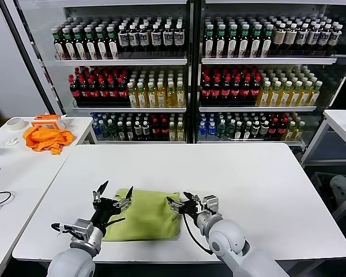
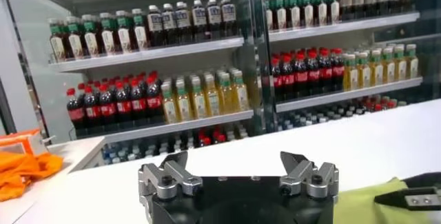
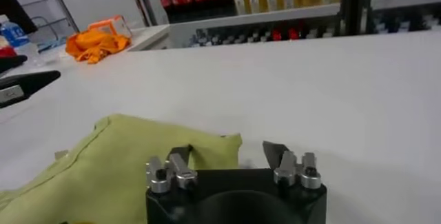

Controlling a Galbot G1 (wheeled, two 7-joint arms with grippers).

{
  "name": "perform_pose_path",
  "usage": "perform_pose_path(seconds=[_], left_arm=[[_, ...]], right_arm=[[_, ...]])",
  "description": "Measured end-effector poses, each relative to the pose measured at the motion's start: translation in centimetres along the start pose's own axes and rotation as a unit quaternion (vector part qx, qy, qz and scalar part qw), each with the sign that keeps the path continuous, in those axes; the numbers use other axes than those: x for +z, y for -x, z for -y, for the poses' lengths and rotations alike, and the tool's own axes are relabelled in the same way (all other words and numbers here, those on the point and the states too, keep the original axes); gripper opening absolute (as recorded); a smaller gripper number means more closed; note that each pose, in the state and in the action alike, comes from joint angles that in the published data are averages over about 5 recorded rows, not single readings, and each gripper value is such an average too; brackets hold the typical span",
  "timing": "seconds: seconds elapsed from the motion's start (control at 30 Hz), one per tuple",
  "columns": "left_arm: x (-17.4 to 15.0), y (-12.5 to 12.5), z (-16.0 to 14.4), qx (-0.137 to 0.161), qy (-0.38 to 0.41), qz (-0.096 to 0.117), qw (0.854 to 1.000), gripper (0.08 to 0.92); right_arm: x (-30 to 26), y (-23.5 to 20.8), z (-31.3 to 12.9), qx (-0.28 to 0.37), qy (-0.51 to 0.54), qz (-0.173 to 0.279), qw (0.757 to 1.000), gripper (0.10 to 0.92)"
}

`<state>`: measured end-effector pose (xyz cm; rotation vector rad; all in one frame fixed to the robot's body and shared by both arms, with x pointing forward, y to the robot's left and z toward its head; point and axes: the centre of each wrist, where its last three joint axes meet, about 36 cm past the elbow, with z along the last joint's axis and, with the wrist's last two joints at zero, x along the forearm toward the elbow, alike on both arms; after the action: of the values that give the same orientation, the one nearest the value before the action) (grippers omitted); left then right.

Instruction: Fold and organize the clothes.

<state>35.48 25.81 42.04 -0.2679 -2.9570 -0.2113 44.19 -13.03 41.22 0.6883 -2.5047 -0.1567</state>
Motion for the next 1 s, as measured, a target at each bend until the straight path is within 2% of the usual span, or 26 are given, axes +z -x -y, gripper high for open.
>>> perform_pose_path(seconds=[0.6,0.7,1.0], left_arm=[[0.5,-0.2,-0.8,-0.017,0.005,-0.005,1.0,0.822],[0.5,-0.3,-1.0,-0.021,0.009,-0.003,1.0,0.823],[0.5,-0.1,-0.8,-0.021,0.011,0.0,1.0,0.823]], right_arm=[[-0.5,2.1,0.7,-0.019,0.027,0.0,0.999,0.151],[-1.2,1.8,1.3,-0.013,0.025,0.007,1.0,0.127],[-3.9,0.5,5.2,0.021,-0.005,0.028,0.999,0.127]])
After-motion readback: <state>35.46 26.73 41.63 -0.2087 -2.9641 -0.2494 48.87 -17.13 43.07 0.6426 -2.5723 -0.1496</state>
